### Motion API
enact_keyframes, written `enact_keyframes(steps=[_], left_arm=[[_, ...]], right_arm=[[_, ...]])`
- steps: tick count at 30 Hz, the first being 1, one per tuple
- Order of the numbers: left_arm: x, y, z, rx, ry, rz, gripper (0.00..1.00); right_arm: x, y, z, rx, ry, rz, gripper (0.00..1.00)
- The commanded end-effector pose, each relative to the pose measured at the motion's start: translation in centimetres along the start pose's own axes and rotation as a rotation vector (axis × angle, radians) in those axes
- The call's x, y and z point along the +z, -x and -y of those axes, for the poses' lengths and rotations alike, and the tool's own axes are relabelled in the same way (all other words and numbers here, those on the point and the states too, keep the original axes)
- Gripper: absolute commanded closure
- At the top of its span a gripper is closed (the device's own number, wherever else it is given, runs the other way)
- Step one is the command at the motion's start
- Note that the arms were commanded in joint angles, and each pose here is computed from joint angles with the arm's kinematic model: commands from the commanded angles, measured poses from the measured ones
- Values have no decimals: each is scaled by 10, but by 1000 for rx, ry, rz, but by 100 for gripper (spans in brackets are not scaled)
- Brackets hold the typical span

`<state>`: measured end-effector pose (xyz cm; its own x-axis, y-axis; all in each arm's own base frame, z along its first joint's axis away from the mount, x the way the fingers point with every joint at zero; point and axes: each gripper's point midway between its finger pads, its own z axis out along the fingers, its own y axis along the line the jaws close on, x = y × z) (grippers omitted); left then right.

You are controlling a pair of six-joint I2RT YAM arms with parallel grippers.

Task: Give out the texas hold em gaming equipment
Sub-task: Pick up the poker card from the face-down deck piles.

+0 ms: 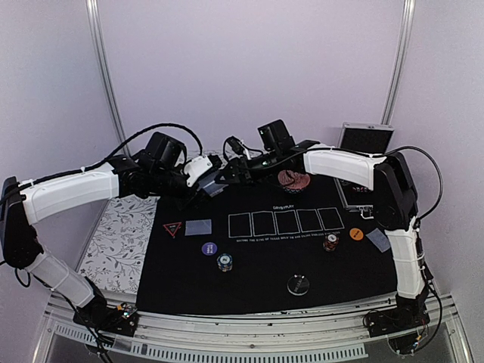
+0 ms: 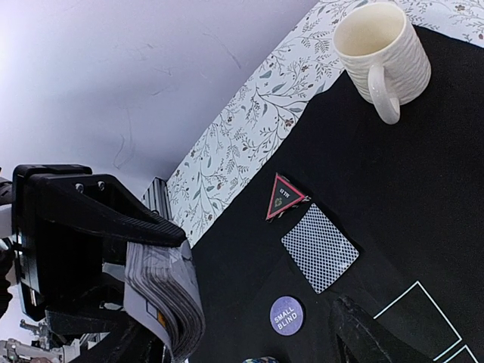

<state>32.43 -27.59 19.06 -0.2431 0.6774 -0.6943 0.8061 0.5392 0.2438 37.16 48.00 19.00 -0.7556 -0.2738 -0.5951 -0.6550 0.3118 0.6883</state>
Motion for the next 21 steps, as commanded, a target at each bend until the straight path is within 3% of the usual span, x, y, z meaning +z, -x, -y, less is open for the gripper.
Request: enact_keyframes(steps=[1, 6, 17, 21], left_arm=[[-9, 21, -9, 4, 24, 73, 48], [-7, 19, -10, 5, 27, 65, 48], [-7, 18, -10, 4, 31, 60, 48], [-7, 18, -10, 4, 30, 60, 48]], right_arm=[[-21, 9, 8, 5, -65, 24, 27], [-23, 12, -12, -19, -8, 22, 44], [-40, 21, -32, -41, 11, 40, 96], [-54, 26, -27, -36, -61, 61, 98]])
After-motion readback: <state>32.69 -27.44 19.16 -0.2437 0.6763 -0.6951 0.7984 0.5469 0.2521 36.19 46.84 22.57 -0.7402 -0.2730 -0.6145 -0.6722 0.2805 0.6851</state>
